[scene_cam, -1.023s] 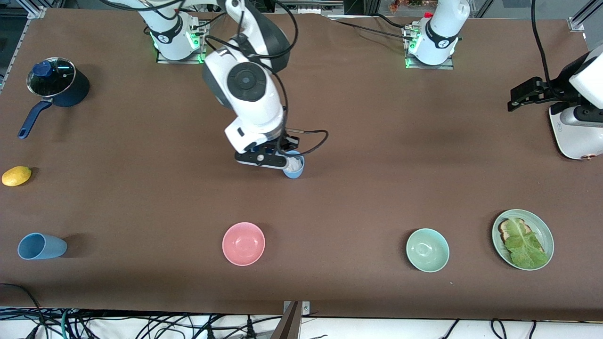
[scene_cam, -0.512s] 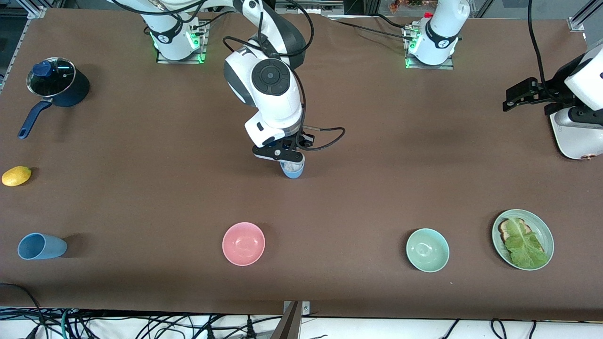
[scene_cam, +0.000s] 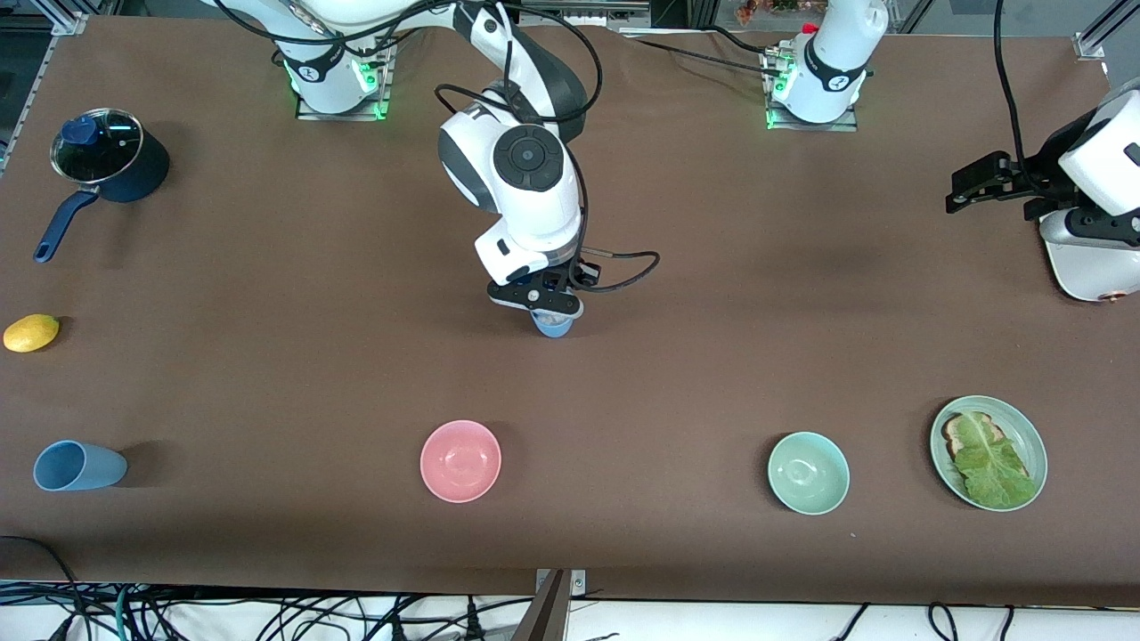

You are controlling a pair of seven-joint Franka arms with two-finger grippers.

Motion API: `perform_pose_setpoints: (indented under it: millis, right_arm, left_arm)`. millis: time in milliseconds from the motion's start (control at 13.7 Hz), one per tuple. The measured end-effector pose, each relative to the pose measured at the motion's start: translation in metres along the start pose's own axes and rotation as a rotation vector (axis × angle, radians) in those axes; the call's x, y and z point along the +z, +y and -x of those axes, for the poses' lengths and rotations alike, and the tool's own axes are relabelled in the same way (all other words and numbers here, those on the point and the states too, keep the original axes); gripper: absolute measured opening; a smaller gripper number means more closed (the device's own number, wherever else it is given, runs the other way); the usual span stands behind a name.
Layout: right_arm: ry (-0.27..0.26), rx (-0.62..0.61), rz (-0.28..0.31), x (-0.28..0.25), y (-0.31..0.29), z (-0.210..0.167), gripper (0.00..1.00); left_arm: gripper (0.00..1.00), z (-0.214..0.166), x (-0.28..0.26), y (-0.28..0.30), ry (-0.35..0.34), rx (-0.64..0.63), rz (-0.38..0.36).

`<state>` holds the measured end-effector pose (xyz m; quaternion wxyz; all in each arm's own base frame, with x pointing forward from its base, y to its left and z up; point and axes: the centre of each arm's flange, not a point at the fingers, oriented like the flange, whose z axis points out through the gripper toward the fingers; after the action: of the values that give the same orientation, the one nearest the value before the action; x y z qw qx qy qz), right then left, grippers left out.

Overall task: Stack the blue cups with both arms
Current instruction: 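Lower the blue cup onto the tissue cup and open the right gripper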

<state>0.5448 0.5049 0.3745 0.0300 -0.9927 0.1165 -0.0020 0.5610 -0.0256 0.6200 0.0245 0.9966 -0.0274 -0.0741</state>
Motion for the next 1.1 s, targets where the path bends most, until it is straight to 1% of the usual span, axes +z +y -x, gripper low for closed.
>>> perform_pose_setpoints:
  millis: [365,585,950,1023,1096]
  right_arm:
    - [0.000,-0.004,-0.002,0.008,-0.005,0.005,0.05]
    - [0.007,0.008,-0.003,0.013,-0.006,0.004,0.05]
    - [0.017,0.007,0.005,0.017,-0.006,0.002,0.05]
    - [0.018,0.007,0.003,0.016,-0.006,0.001,0.11]
    - [0.020,0.007,0.002,0.015,-0.006,0.001,0.21]
  left_arm:
    - [1.00,0.001,-0.002,-0.003,0.009,-0.006,0.000]
    - [1.00,0.010,-0.005,-0.004,0.033,-0.008,0.000]
    - [1.00,0.017,-0.004,-0.016,0.039,-0.030,0.003]
    - [1.00,0.017,-0.004,-0.019,0.038,-0.036,0.004]
    - [1.00,0.018,-0.004,-0.021,0.038,-0.040,0.004]
